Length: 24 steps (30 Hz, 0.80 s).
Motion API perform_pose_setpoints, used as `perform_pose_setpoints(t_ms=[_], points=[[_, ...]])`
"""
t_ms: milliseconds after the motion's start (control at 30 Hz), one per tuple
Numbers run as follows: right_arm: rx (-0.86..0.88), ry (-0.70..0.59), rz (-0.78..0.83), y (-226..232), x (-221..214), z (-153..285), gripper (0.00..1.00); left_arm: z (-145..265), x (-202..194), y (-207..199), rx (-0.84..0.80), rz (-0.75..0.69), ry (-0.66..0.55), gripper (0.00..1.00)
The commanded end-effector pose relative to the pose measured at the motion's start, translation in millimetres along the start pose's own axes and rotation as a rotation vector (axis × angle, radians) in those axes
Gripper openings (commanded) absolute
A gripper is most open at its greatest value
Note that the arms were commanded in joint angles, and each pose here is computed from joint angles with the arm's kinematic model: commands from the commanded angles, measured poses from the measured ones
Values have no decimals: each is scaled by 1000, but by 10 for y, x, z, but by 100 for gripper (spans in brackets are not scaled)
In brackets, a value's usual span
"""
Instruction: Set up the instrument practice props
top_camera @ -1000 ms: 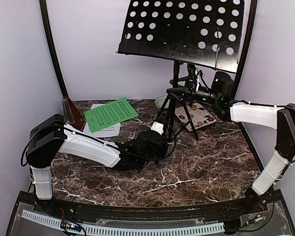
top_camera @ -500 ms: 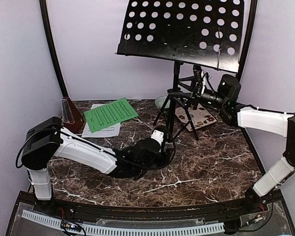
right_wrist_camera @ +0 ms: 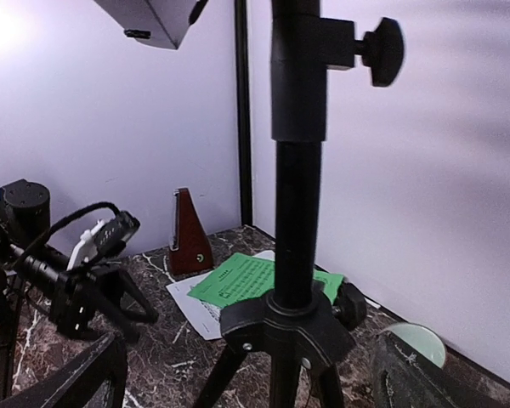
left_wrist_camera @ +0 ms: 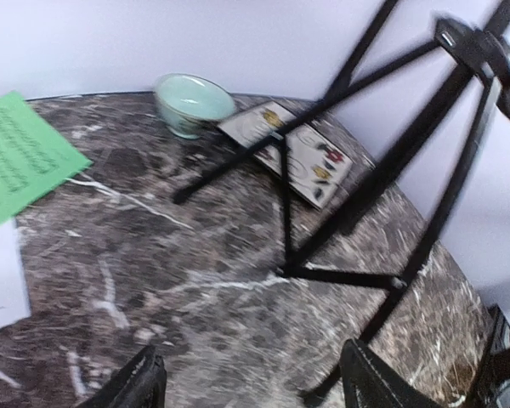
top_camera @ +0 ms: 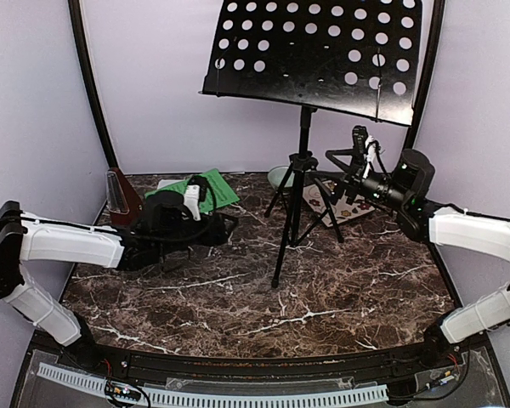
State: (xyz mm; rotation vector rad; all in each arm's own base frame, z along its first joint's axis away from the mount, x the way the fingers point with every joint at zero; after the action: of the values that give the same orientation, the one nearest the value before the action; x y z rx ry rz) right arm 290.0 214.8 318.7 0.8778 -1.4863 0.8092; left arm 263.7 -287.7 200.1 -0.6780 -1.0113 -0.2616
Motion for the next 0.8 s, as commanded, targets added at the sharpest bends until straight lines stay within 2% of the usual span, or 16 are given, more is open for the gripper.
perform_pose_setpoints(t_ms=[0,167,267,367,467,767], points=[[-173,-38,-40,-45,124,177,100,270,148,570,90,157,-25,73],[-274,-3,-104,-39,91,354,100,487,278,1160,260,297,-108,71],[-294,26,-149,-10,45,431,100,420,362,1286,308,225,-53,71],[-287,55,-183,30,-37,479,100,151,449,1337,355,79,74,72],[-281,72,-212,59,-92,513,100,-149,598,1385,381,-2,154,72],[-267,86,-245,124,-59,567,100,-1026,944,1809,426,-33,278,71]])
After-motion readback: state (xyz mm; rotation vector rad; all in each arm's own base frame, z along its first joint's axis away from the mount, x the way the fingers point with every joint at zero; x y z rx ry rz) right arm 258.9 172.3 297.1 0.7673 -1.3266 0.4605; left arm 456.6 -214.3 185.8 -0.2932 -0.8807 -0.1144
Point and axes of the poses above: each gripper's point midway between its finger pads, its own z axis back along the fingers, its own y axis along the line the jaws close on, x = y × z, the point moved 7 cm from there along z, back along the fingers
